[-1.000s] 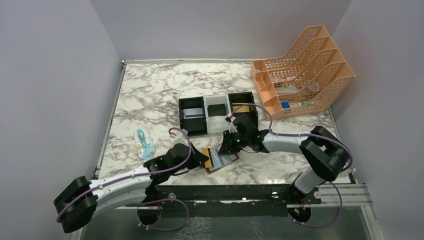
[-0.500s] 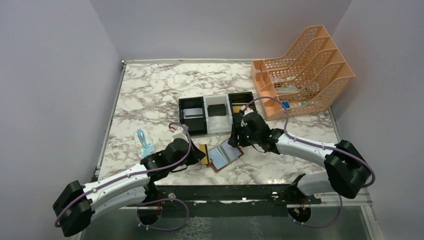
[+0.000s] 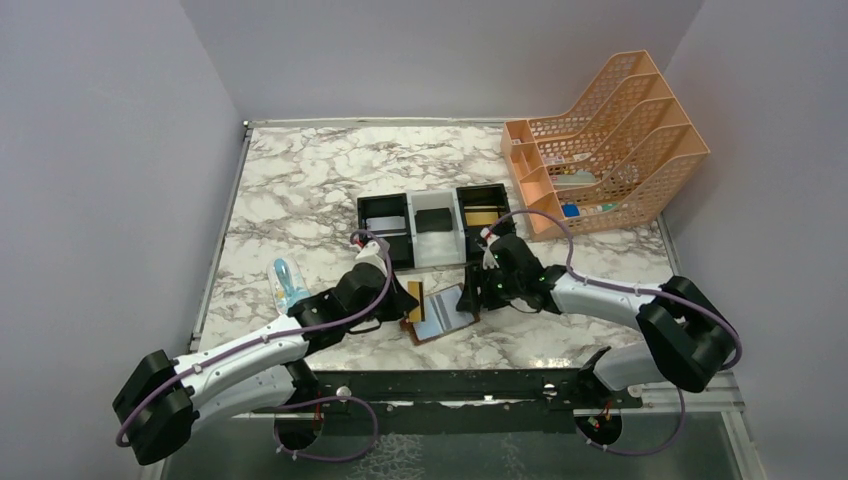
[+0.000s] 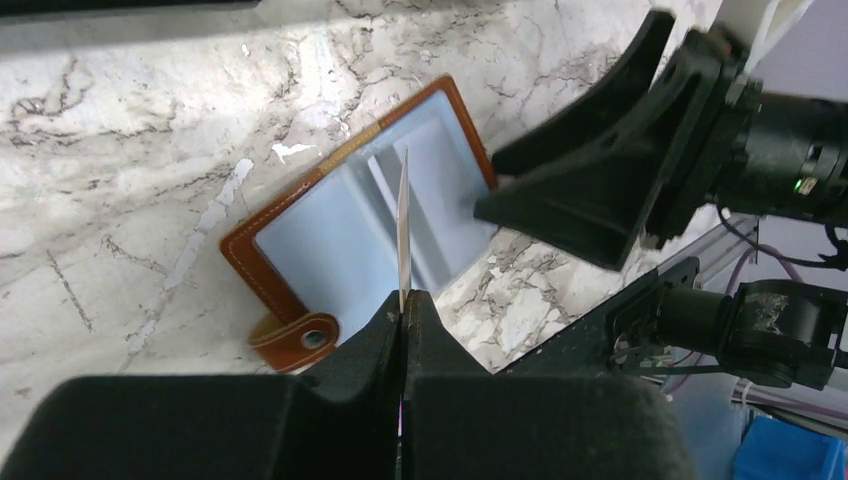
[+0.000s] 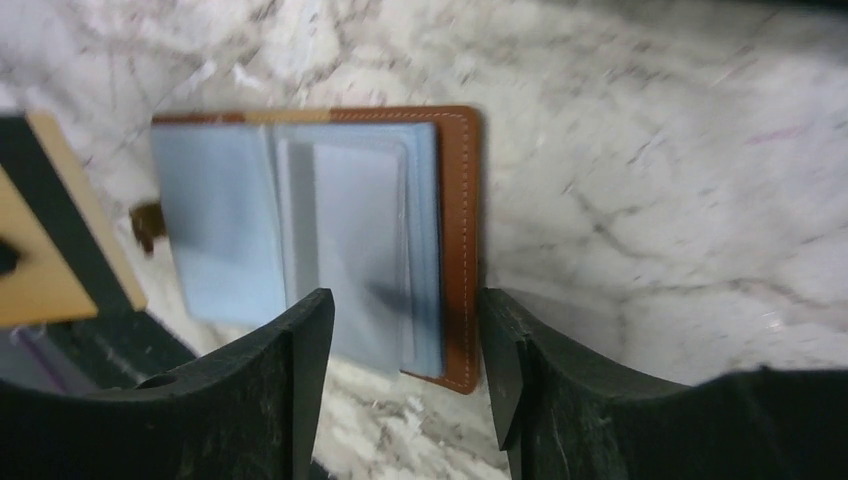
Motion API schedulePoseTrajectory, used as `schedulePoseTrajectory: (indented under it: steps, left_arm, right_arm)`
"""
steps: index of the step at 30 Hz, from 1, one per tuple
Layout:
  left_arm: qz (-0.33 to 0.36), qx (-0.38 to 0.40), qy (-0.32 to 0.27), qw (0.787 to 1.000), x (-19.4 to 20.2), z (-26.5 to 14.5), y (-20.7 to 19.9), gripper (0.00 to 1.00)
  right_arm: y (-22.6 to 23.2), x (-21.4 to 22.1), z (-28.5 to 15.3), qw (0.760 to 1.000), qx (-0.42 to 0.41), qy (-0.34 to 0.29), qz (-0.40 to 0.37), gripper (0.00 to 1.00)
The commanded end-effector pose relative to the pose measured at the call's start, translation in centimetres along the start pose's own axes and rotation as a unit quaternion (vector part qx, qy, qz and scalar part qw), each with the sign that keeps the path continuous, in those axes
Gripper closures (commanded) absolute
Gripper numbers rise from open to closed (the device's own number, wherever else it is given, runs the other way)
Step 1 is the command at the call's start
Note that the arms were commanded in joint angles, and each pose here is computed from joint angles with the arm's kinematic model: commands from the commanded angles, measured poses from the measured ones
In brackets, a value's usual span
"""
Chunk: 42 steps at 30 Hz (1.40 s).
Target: Take the credit cards out of the card holder
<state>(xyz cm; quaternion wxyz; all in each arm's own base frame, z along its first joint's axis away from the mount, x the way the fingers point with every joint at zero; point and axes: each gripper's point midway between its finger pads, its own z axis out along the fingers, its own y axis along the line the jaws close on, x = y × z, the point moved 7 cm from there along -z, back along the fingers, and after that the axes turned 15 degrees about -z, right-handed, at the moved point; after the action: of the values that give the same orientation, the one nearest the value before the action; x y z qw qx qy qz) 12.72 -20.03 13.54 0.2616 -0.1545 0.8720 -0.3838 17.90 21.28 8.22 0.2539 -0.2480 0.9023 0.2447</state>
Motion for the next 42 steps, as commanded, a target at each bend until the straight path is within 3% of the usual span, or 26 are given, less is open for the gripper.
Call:
schedulePoseTrajectory:
  steps: [1,4,7,11,14,22,30,35,42]
  left_arm:
    - [0.015,0.033,0.019,0.999,-1.0,-0.2,-1.4,1.0]
    - [0.012,0.059,0.021,0.998,-2.0,-0.2,-1.8,1.0]
    - [0.019,0.094,0.031,0.995,-2.7,-0.4,-2.5,1.0]
    - [0.033,0.136,0.043,0.989,-3.4,-0.8,-3.6,1.0]
    - [0.039,0.161,0.04,0.985,-4.1,-1.1,-4.1,1.0]
    - [0.025,0.241,0.021,0.97,-6.4,-3.0,-4.9,1.0]
    - [0.01,0.314,0.022,0.949,-6.0,-4.0,-5.8,1.0]
    - [0.02,0.327,0.019,0.944,-5.9,-4.5,-5.9,1.0]
    - [0.011,0.325,0.032,0.945,-5.6,-4.0,-5.5,1.0]
  right_arm:
    - [2.3,1.2,-1.6,0.994,-0.106,0.004,0.015,0.46]
    - [1.7,0.5,-2.6,0.998,-0.06,-0.018,0.021,0.46]
    - [0.7,-0.9,-3.7,0.998,0.006,-0.058,0.012,0.38]
    - [-0.2,-3.6,-5.3,0.99,0.076,-0.119,-0.004,0.19]
    - [-0.5,-5.6,-6.4,0.983,0.081,-0.164,-0.003,0.08]
    - [-0.8,-9.3,-8.9,0.96,-0.104,-0.261,-0.001,0.05]
    - [2.5,-9.1,-8.9,0.918,-0.307,-0.249,-0.02,0.13]
    - [3.0,-9.1,-8.5,0.907,-0.359,-0.218,-0.016,0.18]
    - [4.1,-9.5,-8.5,0.899,-0.377,-0.221,-0.029,0.22]
